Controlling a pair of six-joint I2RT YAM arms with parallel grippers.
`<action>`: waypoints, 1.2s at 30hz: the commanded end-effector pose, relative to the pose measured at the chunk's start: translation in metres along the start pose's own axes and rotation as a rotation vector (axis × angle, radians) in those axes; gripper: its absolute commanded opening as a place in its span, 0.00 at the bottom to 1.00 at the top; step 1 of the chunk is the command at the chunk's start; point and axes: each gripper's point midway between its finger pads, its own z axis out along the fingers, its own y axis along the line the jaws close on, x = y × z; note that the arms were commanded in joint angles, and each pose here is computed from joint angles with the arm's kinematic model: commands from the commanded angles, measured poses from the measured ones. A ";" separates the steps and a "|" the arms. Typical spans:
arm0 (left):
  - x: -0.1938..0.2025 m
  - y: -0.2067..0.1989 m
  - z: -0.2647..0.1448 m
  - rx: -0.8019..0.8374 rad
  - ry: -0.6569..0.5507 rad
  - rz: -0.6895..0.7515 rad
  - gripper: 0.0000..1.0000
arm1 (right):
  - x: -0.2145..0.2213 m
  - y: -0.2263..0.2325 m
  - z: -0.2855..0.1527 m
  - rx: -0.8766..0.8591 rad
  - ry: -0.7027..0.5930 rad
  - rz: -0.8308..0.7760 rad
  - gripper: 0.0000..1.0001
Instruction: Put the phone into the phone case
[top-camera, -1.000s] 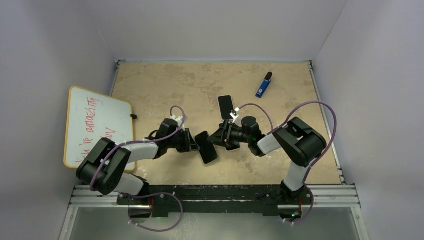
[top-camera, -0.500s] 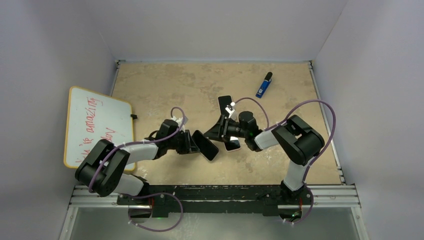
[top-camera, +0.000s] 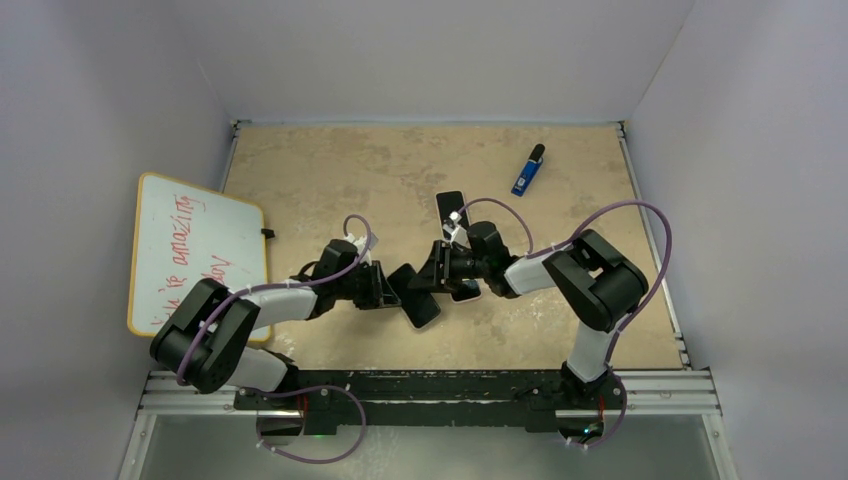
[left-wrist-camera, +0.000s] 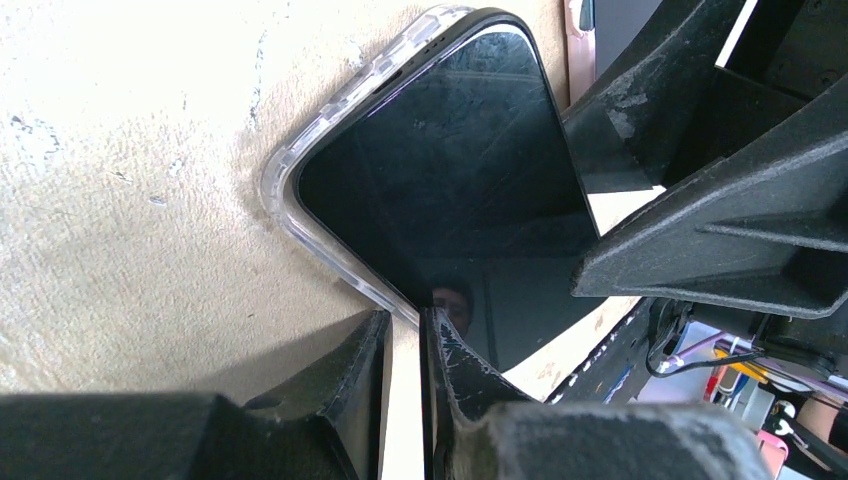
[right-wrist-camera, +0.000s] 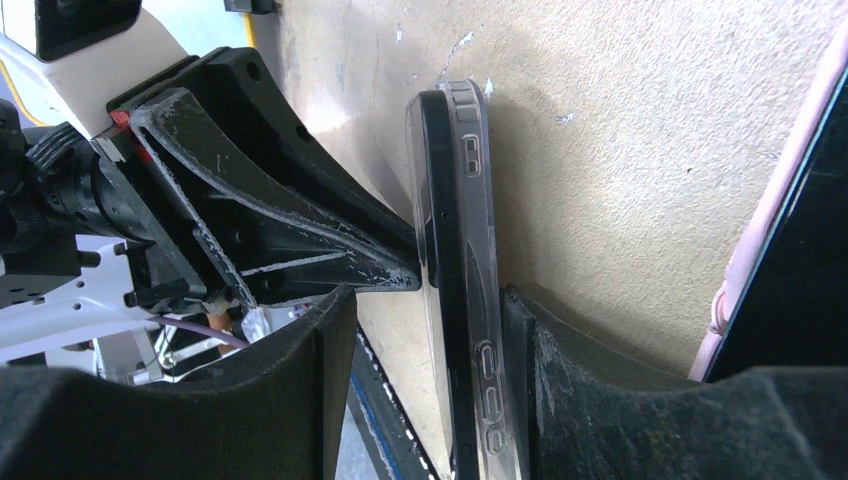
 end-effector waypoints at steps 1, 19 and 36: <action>-0.011 -0.015 -0.001 0.053 -0.035 0.051 0.18 | -0.002 0.033 -0.003 -0.086 0.024 -0.070 0.55; -0.007 -0.014 0.000 0.070 -0.036 0.052 0.16 | 0.002 0.035 -0.001 -0.083 0.030 -0.055 0.47; -0.007 -0.012 0.000 0.058 -0.031 0.046 0.18 | 0.012 0.047 -0.010 -0.174 0.027 -0.001 0.39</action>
